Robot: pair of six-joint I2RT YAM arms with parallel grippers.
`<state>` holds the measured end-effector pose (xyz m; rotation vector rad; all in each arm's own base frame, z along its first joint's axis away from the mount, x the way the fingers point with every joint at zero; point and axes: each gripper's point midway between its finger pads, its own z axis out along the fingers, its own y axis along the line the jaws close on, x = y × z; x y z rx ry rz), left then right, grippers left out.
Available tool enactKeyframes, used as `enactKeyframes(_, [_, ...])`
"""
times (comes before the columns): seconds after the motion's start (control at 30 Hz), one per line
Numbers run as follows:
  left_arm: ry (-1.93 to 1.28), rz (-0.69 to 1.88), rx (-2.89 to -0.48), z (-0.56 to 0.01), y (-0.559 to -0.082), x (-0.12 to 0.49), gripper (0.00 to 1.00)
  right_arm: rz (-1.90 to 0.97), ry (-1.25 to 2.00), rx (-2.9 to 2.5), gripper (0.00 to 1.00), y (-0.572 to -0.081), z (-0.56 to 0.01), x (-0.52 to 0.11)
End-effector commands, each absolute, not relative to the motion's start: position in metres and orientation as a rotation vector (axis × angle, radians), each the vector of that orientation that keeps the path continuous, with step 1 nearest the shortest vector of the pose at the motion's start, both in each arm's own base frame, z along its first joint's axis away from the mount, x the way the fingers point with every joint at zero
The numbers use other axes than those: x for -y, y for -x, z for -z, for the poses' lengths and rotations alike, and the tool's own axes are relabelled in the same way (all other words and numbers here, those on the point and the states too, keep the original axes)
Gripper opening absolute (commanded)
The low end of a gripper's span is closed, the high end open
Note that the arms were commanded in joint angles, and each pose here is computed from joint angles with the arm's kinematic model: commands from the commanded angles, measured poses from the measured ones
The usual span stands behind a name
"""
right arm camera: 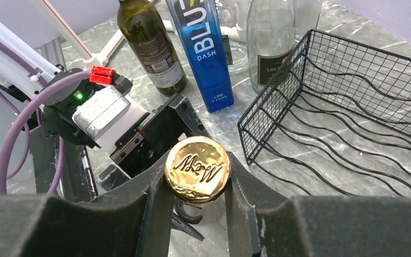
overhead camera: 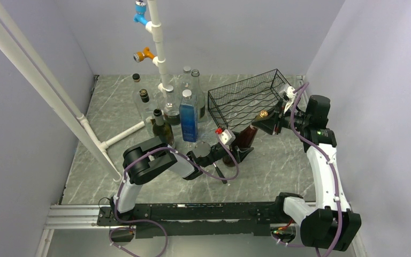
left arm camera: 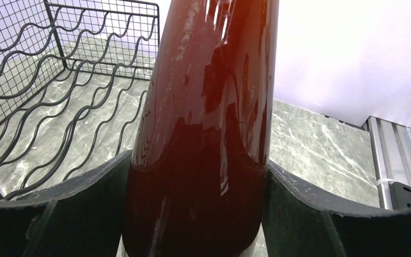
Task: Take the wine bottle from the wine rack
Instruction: Place the wine bottle at the center of the board.
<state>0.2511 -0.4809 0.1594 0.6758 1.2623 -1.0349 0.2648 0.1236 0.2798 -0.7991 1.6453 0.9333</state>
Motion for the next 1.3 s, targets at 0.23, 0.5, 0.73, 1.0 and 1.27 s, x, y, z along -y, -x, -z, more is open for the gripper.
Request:
enactKeyframes(0.23, [-0.636, 1.132, -1.154, -0.214, -0.234, 0.479, 0.99, -0.735, 0.874, -1.562, 0.0, -0.278, -0.307, -0.113])
enactKeyframes(0.5, [-0.646, 1.087, -1.214, -0.206, -0.236, 0.471, 1.0, -0.707, 0.88, -1.556, 0.0, -0.276, -0.316, -0.11])
enactKeyframes(0.73, [-0.687, 1.041, -1.244, -0.207, -0.232, 0.464, 1.0, -0.661, 0.868, -1.558, 0.0, -0.277, -0.325, -0.102])
enactKeyframes(1.0, [-0.777, 0.969, -1.278, -0.205, -0.214, 0.455, 1.0, -0.549, 0.826, -1.594, 0.0, -0.284, -0.328, -0.081])
enactKeyframes(1.27, [-0.799, 0.957, -1.294, -0.206, -0.203, 0.444, 0.99, -0.428, 0.767, -1.62, 0.0, -0.298, -0.339, -0.054])
